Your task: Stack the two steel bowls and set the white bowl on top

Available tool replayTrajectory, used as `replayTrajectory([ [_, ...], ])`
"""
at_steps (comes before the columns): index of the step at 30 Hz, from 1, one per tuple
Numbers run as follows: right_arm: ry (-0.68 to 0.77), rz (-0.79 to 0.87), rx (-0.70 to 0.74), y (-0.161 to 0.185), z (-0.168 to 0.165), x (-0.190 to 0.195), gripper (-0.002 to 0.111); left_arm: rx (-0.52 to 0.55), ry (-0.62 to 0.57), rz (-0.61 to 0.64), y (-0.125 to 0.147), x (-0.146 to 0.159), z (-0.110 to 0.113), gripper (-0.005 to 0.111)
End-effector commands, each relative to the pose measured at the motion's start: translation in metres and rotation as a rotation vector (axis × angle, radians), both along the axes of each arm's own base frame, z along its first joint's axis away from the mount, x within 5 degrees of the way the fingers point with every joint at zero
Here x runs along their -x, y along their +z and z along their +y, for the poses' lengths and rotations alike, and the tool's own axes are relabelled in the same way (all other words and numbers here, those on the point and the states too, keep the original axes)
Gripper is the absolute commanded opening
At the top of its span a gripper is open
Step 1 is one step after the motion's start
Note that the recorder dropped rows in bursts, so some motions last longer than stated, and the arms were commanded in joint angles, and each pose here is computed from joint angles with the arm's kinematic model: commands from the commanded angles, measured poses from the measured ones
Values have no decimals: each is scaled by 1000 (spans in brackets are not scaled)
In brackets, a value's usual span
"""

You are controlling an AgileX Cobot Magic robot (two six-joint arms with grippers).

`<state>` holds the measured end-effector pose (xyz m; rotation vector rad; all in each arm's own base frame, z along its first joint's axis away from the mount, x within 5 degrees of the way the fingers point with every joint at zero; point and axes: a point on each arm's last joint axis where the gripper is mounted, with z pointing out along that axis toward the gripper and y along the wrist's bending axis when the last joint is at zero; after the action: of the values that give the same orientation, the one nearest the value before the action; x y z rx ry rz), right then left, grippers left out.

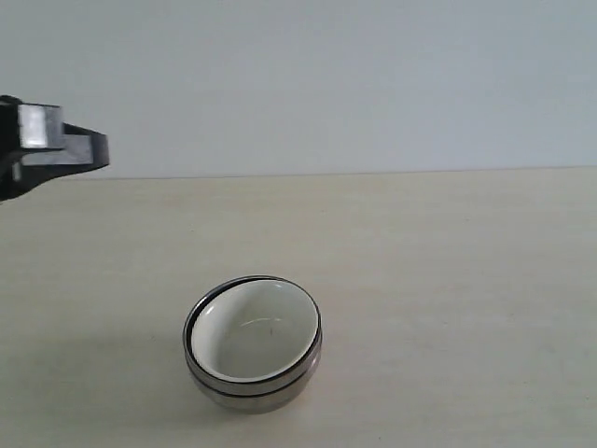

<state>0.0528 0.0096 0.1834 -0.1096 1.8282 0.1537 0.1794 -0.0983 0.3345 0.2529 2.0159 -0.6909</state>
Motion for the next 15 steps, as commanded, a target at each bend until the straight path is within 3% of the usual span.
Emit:
replayTrajectory([
  [1, -5, -5, 5, -1, 0, 0, 0, 77, 30, -51, -5, 34, 15, 4],
  [6, -5, -5, 5, -1, 0, 0, 0, 114, 19, -125, -5, 67, 28, 4],
  [15, -5, -5, 5, -1, 0, 0, 0, 168, 11, -252, 10, 96, 39, 4],
])
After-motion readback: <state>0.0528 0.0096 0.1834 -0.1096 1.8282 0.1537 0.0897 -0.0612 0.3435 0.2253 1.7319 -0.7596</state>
